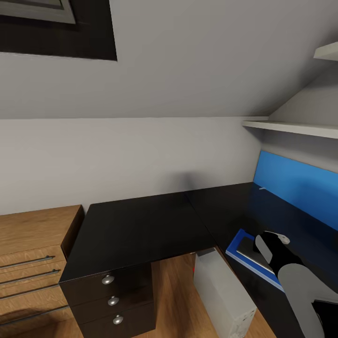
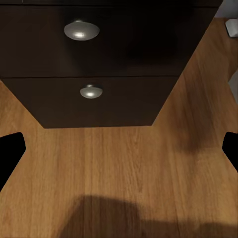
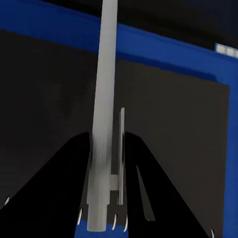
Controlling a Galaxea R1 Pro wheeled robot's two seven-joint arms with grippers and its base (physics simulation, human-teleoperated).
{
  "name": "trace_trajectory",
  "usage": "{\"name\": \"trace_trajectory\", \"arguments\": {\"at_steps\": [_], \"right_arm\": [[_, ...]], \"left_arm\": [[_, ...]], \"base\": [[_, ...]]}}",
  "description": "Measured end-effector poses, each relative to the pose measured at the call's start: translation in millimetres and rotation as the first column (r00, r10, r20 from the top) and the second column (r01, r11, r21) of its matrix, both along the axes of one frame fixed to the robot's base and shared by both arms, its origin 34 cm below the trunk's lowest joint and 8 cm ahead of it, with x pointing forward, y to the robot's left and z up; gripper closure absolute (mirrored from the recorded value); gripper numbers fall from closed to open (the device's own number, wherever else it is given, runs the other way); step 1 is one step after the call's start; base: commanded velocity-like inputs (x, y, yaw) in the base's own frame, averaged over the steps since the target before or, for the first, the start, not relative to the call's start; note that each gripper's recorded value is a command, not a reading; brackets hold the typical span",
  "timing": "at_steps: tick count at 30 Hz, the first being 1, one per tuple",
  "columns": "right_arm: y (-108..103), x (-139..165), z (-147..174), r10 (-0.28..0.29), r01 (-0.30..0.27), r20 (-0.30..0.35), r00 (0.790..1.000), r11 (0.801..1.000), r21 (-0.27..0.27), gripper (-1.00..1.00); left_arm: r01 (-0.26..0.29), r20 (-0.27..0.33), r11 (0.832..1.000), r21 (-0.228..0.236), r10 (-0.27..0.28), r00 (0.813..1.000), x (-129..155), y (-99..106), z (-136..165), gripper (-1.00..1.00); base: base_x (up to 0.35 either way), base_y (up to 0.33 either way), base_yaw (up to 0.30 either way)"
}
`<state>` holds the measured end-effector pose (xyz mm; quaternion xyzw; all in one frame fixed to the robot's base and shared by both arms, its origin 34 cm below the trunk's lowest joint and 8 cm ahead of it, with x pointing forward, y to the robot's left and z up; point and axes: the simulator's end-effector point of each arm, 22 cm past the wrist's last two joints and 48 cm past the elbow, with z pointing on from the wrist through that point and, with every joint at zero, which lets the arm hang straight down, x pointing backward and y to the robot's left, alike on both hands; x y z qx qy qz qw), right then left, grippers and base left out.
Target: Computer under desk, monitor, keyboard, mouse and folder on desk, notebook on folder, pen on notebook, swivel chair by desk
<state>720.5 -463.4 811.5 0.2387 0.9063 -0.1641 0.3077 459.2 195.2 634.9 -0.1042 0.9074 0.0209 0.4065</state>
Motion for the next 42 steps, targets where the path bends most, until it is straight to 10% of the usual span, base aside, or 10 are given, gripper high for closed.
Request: {"name": "trace_trajectory", "arguments": {"at_steps": [42], "right_arm": [[0.4, 0.9, -11.4, 0.002, -0.002, 0.002, 1.0, 1.0, -0.005, 1.0]], "left_arm": [[-0.014, 0.014, 1.0, -0.007, 0.014, 1.0, 4.8, 0.6, -7.3, -1.0]], "base": [[0.0, 0.0, 0.0]]}}
